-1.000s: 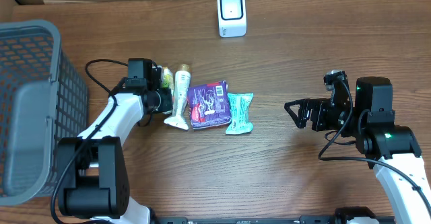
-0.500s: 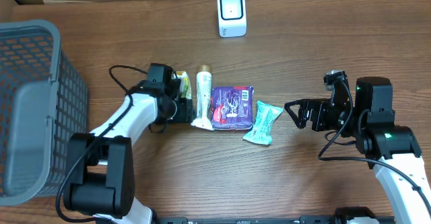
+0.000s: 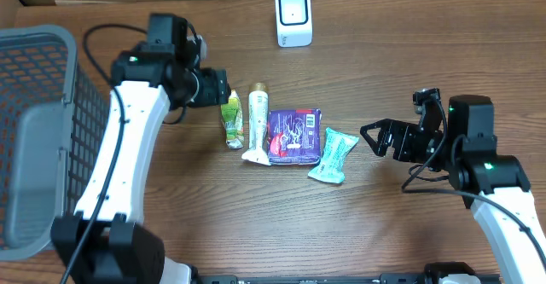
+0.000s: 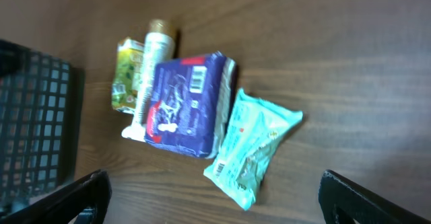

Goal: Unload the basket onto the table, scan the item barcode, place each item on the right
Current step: 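Carry the green tea pack out and set it left of the tube, then reach the right gripper to the mint-green wipes pack and grasp it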

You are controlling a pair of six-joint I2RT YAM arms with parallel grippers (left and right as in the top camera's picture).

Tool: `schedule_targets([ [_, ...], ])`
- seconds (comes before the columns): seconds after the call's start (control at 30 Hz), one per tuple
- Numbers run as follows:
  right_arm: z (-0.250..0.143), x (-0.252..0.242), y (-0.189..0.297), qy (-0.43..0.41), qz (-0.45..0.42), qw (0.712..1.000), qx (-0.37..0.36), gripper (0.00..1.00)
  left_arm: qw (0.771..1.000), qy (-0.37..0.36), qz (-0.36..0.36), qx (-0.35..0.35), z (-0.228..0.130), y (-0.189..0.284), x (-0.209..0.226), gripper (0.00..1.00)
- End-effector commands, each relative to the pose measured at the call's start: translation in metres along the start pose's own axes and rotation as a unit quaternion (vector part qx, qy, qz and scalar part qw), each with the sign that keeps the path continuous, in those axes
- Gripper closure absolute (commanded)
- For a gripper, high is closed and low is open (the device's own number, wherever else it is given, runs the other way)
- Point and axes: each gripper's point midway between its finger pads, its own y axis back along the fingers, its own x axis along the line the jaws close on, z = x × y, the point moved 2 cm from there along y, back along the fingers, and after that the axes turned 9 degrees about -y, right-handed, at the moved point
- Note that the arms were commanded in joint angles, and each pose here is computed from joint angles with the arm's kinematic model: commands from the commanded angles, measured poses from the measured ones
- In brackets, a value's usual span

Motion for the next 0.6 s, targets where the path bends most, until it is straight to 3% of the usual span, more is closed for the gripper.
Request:
schedule_targets([
  [0.0,0.002,-0.006,-0.013,-0.04,-0.013,0.999,0.022,0.06,0.998,-0.012,-0.014,-0.062,0.017,0.044,-0.012,0.15],
  [0.07,0.001,-0.015,-0.024,-0.054,-0.023,0.998,0.039,0.07,0.997,-0.014,-0.01,-0.078,0.02,0.054,-0.012,0.13],
  [0.17,-0.003,-0.031,-0.043,-0.074,-0.038,0.994,0.066,0.07,0.997,-0.014,-0.01,-0.078,0.019,0.053,-0.012,0.04],
  [0.2,-0.005,-0.035,-0.049,-0.081,-0.042,0.993,0.077,0.12,0.997,-0.013,-0.01,-0.075,0.018,0.052,-0.011,0.0],
  [0.37,-0.02,-0.051,-0.074,-0.118,-0.037,0.983,0.136,0.22,0.999,-0.01,-0.01,-0.051,0.013,0.043,-0.01,0.0],
  [0.57,-0.029,-0.056,-0.088,-0.118,-0.034,0.979,0.162,0.23,0.999,-0.008,-0.01,-0.05,0.013,0.041,-0.01,0.0],
])
